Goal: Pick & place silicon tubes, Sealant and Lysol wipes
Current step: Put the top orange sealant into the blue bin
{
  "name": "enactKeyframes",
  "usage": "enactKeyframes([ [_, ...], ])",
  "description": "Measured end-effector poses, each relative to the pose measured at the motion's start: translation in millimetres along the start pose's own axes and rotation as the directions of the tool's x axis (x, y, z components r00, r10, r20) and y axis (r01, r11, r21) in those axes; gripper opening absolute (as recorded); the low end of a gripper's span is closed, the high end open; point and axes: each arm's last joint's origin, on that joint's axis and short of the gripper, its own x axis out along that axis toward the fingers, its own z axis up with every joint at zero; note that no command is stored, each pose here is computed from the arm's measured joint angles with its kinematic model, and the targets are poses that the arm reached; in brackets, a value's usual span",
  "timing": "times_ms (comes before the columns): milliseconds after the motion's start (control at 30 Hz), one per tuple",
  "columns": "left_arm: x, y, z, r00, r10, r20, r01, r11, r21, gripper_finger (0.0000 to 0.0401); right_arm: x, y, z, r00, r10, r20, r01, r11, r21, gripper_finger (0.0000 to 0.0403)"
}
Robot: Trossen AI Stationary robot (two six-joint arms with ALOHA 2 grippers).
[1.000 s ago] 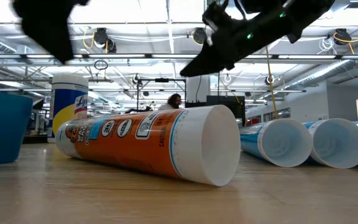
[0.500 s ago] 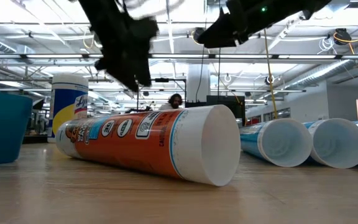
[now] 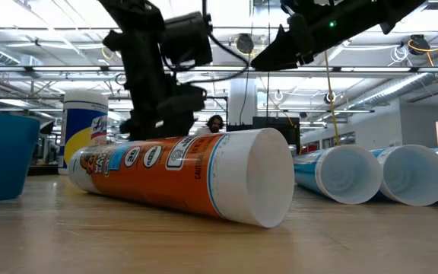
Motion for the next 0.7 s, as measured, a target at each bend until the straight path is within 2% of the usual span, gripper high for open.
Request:
enactKeyframes([
  [167,21,0,-5,0.997,0.050,-0.055,-0.049,0.998,0.025,0.0350,0,0,-4,1.000,-0.002,0.013,0.002,1.000,0.008,0.0375],
  [300,27,3,-9,0.990,0.087,-0.110,-0.076,0.993,0.095,0.0343,0,1,-7,1.000,-0.002,0.011,0.002,1.000,0.008,0.0375],
  [400,25,3,-13,0.985,0.106,-0.133,-0.087,0.986,0.142,0.0307,0,1,-8,1.000,-0.002,0.008,0.001,1.000,0.017,0.0375],
  [533,13,1,-17,0.986,0.120,-0.116,-0.096,0.977,0.190,0.0220,0,1,-8,1.000,-0.002,0.008,0.002,1.000,0.031,0.0375],
  [700,-16,5,-25,0.979,0.183,-0.087,-0.160,0.962,0.220,0.0210,0,1,-8,1.000,-0.002,0.008,0.002,0.999,0.033,0.0375],
])
